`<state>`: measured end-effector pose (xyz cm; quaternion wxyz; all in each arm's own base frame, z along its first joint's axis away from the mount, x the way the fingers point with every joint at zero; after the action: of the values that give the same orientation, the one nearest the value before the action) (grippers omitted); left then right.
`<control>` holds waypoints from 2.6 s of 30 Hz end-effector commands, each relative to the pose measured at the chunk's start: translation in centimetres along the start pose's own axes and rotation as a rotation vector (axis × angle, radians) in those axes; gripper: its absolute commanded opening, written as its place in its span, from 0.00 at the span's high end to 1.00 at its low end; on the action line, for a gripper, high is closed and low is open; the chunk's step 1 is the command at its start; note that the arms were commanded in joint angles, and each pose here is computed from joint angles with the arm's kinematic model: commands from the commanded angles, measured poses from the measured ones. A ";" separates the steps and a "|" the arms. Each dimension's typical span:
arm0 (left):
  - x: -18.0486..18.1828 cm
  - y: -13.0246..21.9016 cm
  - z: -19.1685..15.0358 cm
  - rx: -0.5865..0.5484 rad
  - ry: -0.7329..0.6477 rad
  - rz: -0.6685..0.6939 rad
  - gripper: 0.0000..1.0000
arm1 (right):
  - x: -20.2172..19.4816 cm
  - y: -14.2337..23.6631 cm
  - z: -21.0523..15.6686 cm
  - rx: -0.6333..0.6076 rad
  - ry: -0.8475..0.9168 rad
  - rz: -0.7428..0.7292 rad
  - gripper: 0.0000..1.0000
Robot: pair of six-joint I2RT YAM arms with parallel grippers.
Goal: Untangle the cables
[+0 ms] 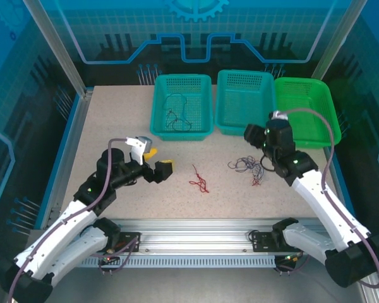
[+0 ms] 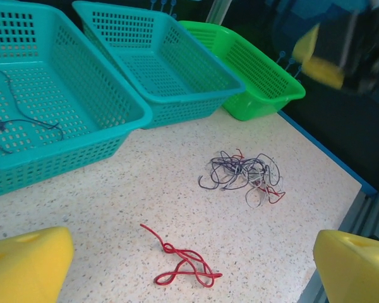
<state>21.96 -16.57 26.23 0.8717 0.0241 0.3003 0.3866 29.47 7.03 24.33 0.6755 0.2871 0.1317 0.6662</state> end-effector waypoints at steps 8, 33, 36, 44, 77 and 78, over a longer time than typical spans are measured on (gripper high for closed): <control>-1.2 -0.6 0.7 0.019 -0.052 -0.055 0.01 | -6.3 -3.8 -13.5 0.375 -0.066 -0.202 0.22; -0.8 -7.8 -0.6 0.180 0.319 -0.010 0.04 | 4.2 -2.0 -11.0 0.278 0.241 0.498 1.00; -0.7 -9.1 -0.6 0.185 0.352 -0.003 0.07 | 5.7 -0.3 -10.1 0.250 0.282 0.566 1.00; -1.0 -11.1 -1.8 0.236 0.289 -0.084 0.43 | 8.1 2.2 -8.5 0.207 0.326 0.732 1.00; 2.6 -7.1 0.5 0.056 0.290 0.103 1.00 | -10.7 -1.6 -11.8 0.251 -0.249 -0.238 0.96; 2.8 -6.8 0.4 0.062 0.293 0.107 1.00 | -11.2 -1.8 -12.3 0.257 -0.254 -0.249 0.96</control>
<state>28.06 -21.93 25.20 0.8237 -0.0121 0.4374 0.3607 25.37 2.36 14.24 0.6549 0.4057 0.1541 0.6187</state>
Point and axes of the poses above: each hand's point on the last joint's axis, 136 mm out from that joint toward the fingers, its own y axis back along the fingers, its own x axis along the line the jaws close on, z = x × y, the point moved 3 cm from there along y, back along the fingers, and after that the axes turned 10 degrees about y, right-handed, at the moved point
